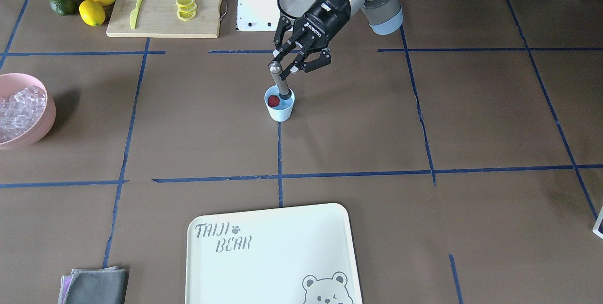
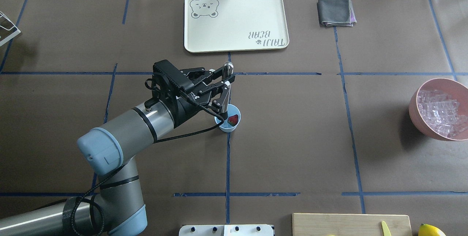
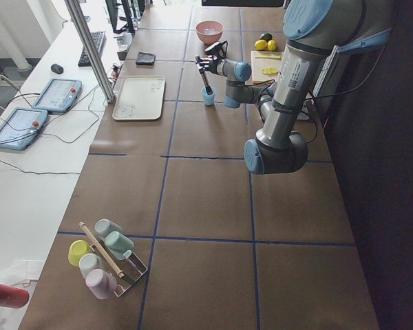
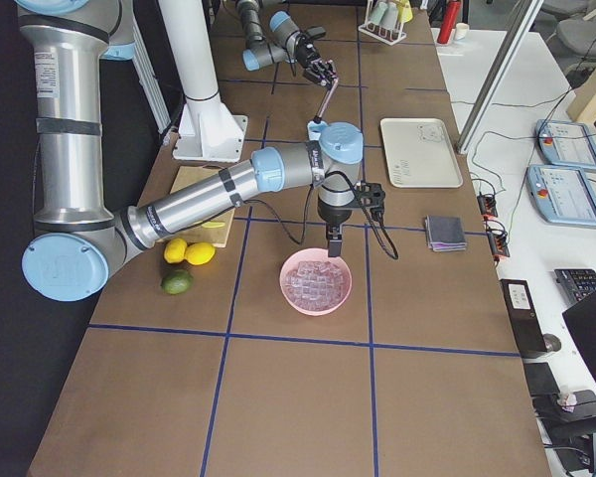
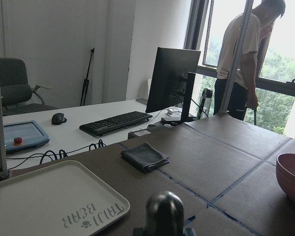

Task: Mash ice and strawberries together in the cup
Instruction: 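Lower the muddler into the blue cup and press down with the left gripper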

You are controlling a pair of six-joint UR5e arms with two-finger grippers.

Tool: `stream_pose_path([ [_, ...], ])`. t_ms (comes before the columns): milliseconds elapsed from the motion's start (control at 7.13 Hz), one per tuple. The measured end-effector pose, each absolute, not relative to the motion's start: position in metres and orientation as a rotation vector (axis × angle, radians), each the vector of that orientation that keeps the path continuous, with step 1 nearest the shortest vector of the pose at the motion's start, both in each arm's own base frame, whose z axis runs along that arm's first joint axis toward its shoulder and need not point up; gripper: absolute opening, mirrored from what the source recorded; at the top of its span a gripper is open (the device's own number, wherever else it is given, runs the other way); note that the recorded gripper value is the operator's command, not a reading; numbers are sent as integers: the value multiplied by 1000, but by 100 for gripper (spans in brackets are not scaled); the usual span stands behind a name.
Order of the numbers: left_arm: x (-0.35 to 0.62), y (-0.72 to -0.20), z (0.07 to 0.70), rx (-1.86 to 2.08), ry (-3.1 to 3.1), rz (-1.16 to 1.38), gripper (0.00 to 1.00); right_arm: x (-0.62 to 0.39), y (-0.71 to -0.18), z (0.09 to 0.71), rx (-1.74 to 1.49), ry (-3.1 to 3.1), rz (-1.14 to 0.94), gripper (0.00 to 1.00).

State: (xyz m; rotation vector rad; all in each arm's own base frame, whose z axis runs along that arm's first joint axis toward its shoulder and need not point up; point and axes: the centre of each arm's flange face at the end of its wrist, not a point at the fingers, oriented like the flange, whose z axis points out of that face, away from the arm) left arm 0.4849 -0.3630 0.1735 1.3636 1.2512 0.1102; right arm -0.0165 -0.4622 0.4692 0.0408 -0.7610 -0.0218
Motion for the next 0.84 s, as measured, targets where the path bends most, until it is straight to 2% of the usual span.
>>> stream_pose_path([
  [841,499,-360,177,1350,1244,130,0,-17,-463,470,38,-761,-21,100],
])
